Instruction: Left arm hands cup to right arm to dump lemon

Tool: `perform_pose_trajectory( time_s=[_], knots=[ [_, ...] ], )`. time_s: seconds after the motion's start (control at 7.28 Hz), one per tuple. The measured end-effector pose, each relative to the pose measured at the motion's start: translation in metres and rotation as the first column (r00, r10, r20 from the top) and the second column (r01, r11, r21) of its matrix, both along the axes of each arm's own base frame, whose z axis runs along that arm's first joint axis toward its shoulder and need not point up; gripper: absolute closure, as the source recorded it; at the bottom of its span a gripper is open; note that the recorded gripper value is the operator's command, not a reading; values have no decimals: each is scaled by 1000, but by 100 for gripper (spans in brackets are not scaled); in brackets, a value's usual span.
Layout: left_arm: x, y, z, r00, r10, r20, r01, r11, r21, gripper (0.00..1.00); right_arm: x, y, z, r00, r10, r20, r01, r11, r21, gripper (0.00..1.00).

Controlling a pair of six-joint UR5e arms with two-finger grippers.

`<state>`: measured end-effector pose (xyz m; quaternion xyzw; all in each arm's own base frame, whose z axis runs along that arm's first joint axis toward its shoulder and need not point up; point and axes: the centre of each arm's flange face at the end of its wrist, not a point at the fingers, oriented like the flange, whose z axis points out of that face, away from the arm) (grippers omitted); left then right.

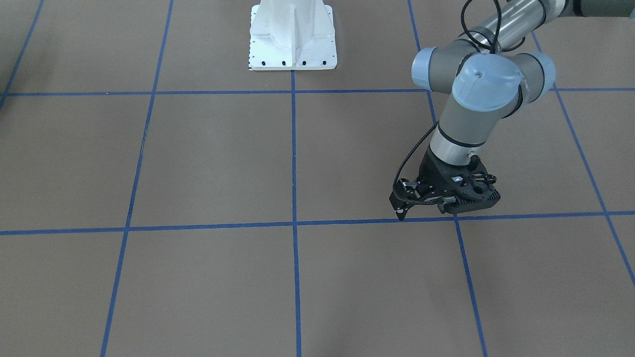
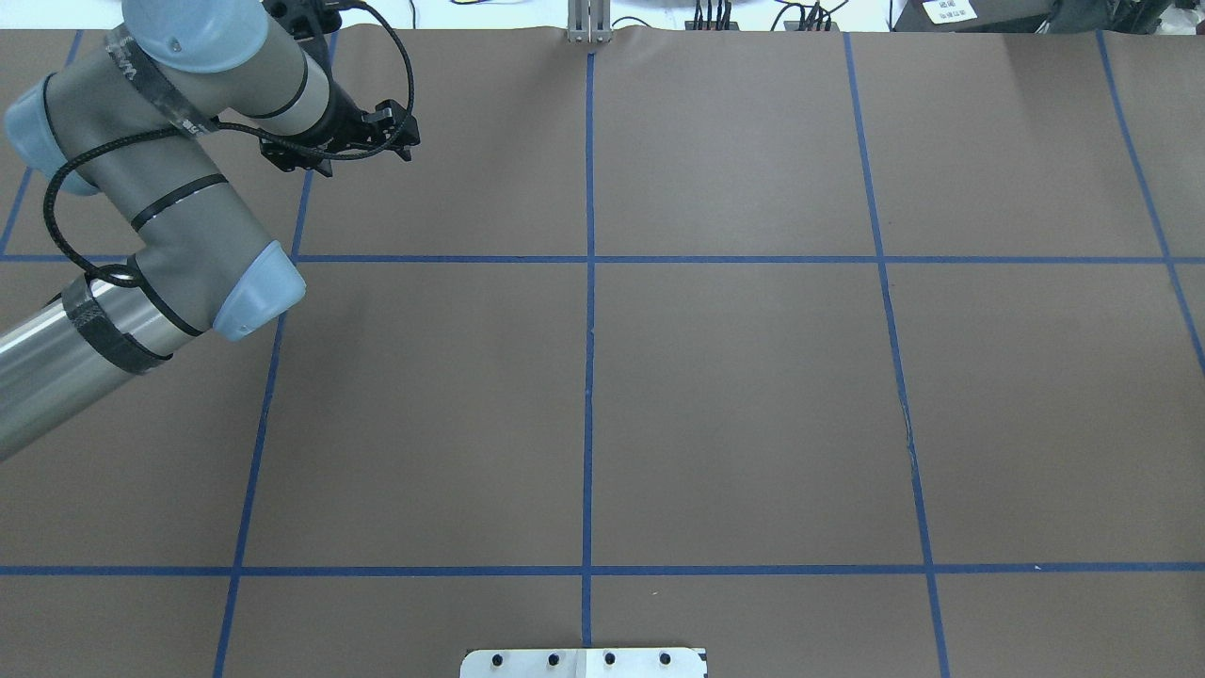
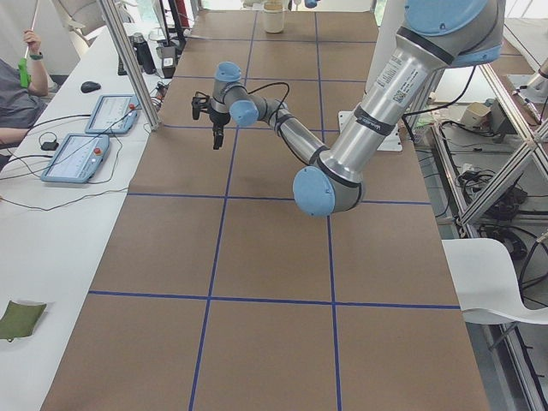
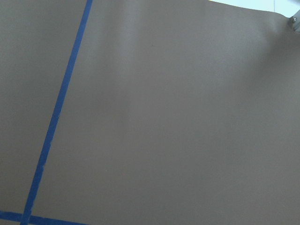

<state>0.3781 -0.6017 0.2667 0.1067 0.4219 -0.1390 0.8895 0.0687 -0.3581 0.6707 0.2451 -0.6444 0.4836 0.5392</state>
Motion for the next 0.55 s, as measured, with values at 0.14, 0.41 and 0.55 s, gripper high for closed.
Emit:
perform_pose_trajectory(
  time_s=[0.14,0.41,0.55],
  knots=[
    [0,0,0,1000,0,0,0,1000,0,0,-2,-1,13,999,-5,51,5,1000,-5,87],
    [0,0,-1,1000,2,0,-2,1000,2,0,-4,-3,25,984,-3,179,10,999,-41,87],
    [0,0,-1,1000,1,-1,-1,1000,3,0,-4,0,27,970,2,243,13,998,-62,88]
  ],
)
